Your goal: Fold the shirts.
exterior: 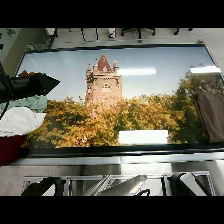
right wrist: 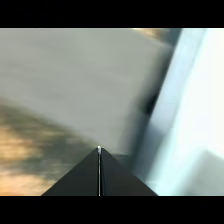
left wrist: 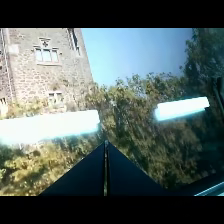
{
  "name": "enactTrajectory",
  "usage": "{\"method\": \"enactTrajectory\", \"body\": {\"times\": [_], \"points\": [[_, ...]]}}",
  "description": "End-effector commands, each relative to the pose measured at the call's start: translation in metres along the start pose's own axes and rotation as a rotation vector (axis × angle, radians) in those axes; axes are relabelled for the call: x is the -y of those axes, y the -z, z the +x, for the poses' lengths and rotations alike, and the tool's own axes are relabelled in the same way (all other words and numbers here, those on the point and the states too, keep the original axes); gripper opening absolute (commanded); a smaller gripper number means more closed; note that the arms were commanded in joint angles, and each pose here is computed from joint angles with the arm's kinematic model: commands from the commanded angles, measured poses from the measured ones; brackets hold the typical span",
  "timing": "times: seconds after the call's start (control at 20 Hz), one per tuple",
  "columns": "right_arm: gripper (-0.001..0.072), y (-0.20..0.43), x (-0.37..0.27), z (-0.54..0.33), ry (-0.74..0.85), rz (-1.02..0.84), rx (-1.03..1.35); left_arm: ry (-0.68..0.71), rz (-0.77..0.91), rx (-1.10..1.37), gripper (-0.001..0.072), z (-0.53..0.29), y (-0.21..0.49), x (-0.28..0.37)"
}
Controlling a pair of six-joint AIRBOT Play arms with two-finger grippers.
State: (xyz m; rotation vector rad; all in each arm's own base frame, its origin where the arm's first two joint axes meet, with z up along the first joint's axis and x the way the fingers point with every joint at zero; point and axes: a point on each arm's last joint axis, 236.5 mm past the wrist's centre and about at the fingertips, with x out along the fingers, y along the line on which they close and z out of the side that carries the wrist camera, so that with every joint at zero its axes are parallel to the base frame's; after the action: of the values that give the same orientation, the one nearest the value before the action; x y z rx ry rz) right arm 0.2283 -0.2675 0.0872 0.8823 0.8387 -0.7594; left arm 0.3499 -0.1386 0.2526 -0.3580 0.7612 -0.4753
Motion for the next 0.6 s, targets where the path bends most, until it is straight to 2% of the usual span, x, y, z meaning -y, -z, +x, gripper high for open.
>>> {"method": "enactTrajectory", "body": {"times": [0.0,0.2,0.35,0.55], "points": [[0.0026,0.029,-0.123,-0.044,-0.33,-0.185,0.049,0.001,0.0,-0.036,0.0022,0.0,0.008,0.0],[0.0026,0.169,-0.204,-0.066,-0.483,-0.597,-0.146,0.033,-0.005,-0.125,0.0022,0.012,0.069,0.008],[0.0026,0.292,-0.216,-0.071,-0.598,-0.824,-0.314,0.084,0.004,-0.235,0.0022,0.031,0.151,0.02],[0.0027,0.353,-0.209,-0.062,-0.604,-0.958,-0.374,0.106,-0.029,-0.289,0.0022,0.041,0.205,0.021]]}}
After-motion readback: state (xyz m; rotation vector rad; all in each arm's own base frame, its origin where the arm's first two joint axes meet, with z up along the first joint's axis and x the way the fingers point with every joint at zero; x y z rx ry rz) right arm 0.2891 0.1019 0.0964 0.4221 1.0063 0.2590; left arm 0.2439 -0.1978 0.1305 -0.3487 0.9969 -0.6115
